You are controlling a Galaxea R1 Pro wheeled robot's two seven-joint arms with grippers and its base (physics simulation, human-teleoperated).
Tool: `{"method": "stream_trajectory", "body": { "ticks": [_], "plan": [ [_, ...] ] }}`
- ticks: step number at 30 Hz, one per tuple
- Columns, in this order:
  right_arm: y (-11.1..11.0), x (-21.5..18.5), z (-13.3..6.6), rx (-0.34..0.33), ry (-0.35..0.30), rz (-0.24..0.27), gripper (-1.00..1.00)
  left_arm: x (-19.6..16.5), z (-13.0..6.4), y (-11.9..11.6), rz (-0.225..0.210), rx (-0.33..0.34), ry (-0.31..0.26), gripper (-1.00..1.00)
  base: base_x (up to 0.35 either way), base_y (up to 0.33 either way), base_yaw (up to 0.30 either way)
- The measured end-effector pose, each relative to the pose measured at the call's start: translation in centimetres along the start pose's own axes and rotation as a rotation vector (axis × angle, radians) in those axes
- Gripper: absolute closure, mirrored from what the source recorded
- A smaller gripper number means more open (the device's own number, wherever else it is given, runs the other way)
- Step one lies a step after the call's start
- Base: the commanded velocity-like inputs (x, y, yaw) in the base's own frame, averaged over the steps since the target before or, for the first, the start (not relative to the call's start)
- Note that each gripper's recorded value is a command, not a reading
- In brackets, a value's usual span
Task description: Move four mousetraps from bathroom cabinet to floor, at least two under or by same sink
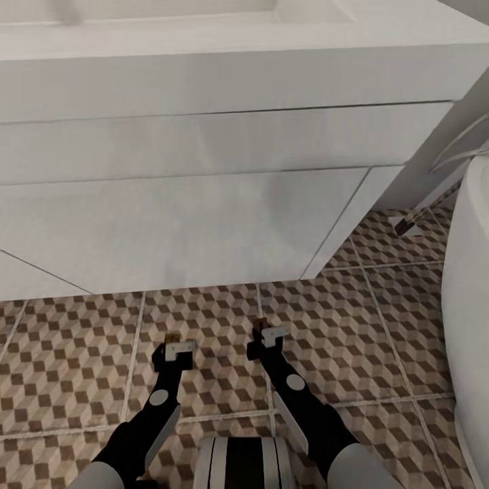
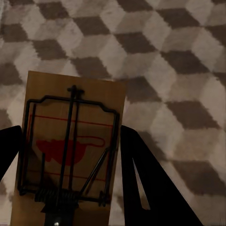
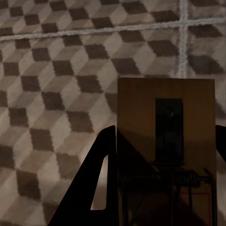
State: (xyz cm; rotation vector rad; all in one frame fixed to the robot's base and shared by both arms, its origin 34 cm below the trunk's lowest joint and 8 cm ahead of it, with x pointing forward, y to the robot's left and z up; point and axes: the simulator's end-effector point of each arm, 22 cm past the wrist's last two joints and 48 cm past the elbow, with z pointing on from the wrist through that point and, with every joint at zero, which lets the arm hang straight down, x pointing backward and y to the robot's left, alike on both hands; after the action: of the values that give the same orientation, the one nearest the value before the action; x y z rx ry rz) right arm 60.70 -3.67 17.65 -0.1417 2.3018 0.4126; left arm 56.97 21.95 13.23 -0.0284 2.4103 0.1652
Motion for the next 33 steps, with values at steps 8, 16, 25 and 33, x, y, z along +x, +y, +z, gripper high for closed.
{"method": "stream_trajectory", "body": {
  "ticks": [8,16,25,33],
  "plan": [
    [0.0,0.8,0.3,-0.002,0.011,0.005,1.0,1.9,0.2,-0.2,0.001,-0.001,0.033,1.0,0.003,0.0,0.0],
    [-0.1,2.4,0.5,-0.003,0.036,0.013,1.0,3.5,0.4,-0.3,0.0,-0.004,0.06,1.0,0.0,0.0,0.0],
    [-0.1,2.5,0.5,-0.003,0.037,0.013,1.0,3.6,0.4,-0.2,-0.001,-0.006,0.064,1.0,0.016,0.0,0.0],
    [0.0,2.5,0.5,-0.005,0.038,0.01,1.0,3.5,0.5,-0.2,-0.001,-0.006,0.062,1.0,0.145,0.0,0.0]
  ]
}}
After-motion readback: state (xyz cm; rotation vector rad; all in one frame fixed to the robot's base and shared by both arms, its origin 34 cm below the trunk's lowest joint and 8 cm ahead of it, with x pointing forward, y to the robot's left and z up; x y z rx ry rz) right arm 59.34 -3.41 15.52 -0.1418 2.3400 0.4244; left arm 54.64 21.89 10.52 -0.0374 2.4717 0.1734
